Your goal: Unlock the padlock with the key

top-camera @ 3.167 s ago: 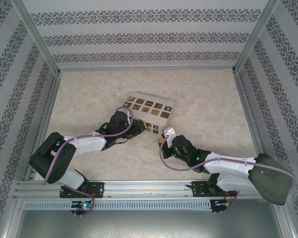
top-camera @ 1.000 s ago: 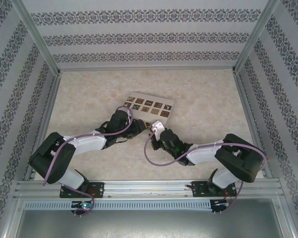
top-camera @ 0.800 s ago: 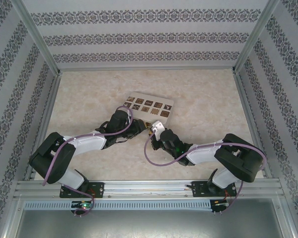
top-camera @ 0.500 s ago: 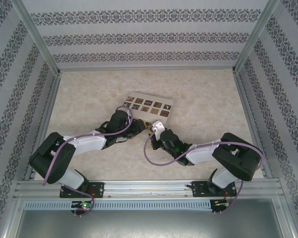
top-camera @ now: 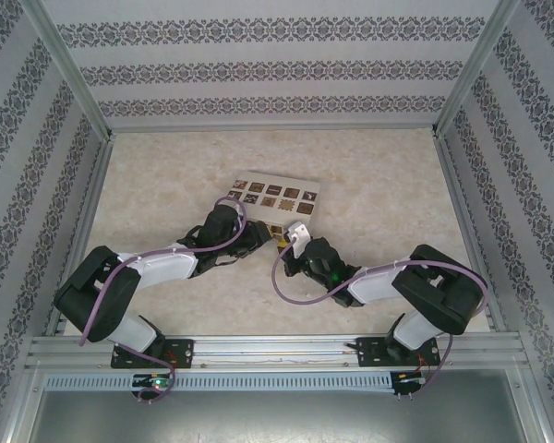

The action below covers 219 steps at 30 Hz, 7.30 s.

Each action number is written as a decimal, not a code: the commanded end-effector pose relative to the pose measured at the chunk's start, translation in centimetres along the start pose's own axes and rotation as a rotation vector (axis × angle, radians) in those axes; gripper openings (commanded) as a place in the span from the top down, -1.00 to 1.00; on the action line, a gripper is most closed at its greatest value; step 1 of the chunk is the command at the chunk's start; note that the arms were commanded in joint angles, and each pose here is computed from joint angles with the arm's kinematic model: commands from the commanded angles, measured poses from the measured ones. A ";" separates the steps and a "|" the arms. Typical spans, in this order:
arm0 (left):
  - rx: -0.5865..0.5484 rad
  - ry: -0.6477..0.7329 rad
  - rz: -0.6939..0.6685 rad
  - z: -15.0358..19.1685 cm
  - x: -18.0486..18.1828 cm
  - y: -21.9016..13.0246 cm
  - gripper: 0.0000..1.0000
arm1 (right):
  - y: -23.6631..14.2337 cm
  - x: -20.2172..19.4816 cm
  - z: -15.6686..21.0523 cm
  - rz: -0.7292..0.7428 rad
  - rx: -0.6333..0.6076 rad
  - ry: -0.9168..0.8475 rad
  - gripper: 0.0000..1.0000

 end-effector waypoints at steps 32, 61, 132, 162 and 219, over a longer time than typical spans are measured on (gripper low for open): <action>0.073 0.027 0.141 0.4 -3.5 -0.6 0.57 | 3.1 0.0 -4.3 -0.256 -0.159 0.021 1.00; 0.129 0.031 0.158 0.9 -3.1 0.7 0.57 | 5.2 0.8 -7.7 -0.378 -0.177 0.043 1.00; -0.160 -0.140 0.160 -2.2 4.6 -5.5 -0.07 | 4.8 2.9 2.0 -0.250 0.098 0.800 1.00; -0.104 -0.197 0.268 -2.1 4.8 -0.4 0.27 | 4.9 3.1 0.9 -0.267 0.090 0.812 1.00; -0.089 -0.230 0.189 -2.9 1.7 -1.2 0.79 | -4.8 3.1 -4.0 -0.034 0.038 -0.216 0.08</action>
Point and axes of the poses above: each hand's point on the last joint's axis, 136 mm out from that joint toward the fingers, its own y axis out along the fingers, its own x axis along the line the jaws close on, z = x × y, the point moved 5 cm from there along -y, back along the fingers, and after that the axes turned 8 degrees about y, right-handed, at the moved point
